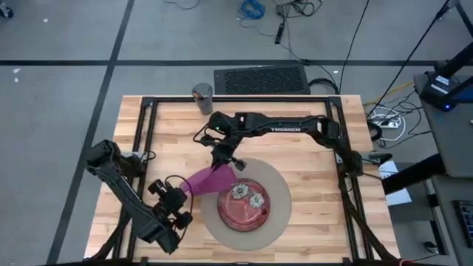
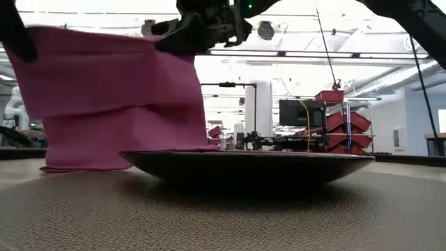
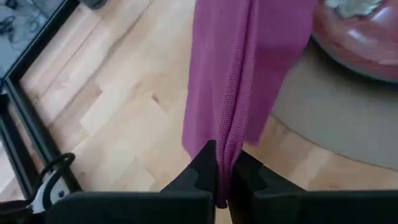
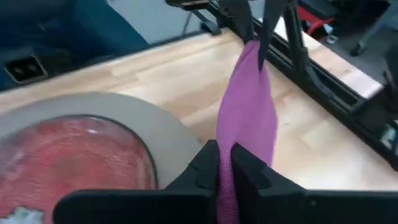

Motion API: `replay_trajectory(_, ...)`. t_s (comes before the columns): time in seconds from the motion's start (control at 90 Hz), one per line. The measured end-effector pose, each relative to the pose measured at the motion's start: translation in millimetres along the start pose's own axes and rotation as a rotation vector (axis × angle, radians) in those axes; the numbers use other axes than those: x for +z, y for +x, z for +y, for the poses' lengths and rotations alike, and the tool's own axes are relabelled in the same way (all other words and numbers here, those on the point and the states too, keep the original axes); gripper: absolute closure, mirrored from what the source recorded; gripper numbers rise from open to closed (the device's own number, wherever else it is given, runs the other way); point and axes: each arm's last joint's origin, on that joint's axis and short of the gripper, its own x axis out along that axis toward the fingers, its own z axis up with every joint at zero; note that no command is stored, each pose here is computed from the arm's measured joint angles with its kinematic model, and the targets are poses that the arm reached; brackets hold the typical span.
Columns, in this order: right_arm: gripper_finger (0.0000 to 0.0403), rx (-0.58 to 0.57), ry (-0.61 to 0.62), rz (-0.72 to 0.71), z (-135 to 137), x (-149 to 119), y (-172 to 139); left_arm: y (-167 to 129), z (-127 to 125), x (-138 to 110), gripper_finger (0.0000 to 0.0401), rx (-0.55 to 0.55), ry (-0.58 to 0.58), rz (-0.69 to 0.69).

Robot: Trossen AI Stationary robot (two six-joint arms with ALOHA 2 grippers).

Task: Set table place
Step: Move the pink napkin to the middle left of the table

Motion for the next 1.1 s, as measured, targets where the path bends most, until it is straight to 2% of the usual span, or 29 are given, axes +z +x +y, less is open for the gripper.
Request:
replay_trajectory(0.456, 0.0403, 0.054, 0.148, 0.079, -12.0, -68.0, 27.8, 47.9, -8.7, -4.3, 0.0401, -0.024, 0.054, 0.044)
replay_trajectory(0.678, 0.0403, 0.070, 0.167, 0.094, -10.6, -74.7, 32.0, 63.3, -13.8, -3.2, 0.0401, -0.070, 0.076, 0.049)
replay_trajectory(0.878, 0.0403, 0.072, 0.155, 0.104, -10.0, -75.9, 32.6, 65.3, -13.1, -1.0, 0.0401, -0.059, 0.090, 0.025)
replay_trajectory(1.1, 0.0403, -0.021, 0.084, 0.170, -16.0, -75.4, 32.6, 65.8, -11.4, 0.7, 0.0401, -0.038, 0.094, -0.014)
